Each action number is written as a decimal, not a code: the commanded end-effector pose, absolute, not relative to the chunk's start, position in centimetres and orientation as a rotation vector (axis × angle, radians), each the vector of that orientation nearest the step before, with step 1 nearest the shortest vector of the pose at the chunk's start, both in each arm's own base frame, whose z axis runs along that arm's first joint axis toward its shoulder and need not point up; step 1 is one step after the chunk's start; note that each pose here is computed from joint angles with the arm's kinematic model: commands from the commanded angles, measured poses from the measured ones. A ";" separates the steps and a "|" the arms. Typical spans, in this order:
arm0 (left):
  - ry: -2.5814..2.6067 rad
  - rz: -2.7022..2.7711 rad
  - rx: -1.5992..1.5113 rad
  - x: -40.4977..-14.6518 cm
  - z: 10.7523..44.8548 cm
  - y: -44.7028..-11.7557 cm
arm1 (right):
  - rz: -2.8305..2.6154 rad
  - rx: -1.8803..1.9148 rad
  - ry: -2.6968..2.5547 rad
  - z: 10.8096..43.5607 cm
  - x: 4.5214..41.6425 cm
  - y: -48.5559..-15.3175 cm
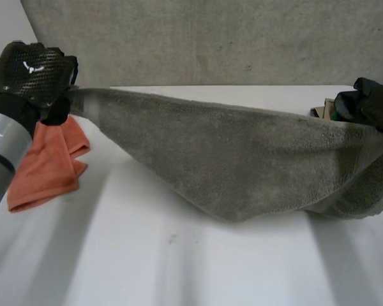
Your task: Fold the laundry.
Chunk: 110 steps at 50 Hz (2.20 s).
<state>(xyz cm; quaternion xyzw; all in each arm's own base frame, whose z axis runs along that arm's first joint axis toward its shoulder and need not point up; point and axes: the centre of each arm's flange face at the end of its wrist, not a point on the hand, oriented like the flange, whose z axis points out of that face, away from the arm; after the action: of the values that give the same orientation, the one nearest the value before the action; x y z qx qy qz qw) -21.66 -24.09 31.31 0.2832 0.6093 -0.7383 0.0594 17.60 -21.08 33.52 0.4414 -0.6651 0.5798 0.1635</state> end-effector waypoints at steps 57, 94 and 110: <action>1.789 -2.017 0.961 -24.4 14.1 -34.8 | 1.799 1.205 -1.864 15.9 25.8 -35.3; 1.997 -1.563 1.331 -23.4 16.9 -25.6 | 1.391 1.316 -1.993 17.4 18.4 -30.1; 1.880 -1.674 0.973 -26.4 13.5 -35.3 | 1.738 1.212 -1.647 14.0 23.5 -38.9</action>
<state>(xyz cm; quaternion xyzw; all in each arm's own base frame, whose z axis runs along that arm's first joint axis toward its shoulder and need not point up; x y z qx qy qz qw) -25.44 -33.14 14.76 0.3611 0.6851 -0.5978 0.2070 22.45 -36.51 14.72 0.4497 -0.6235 0.6022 0.2153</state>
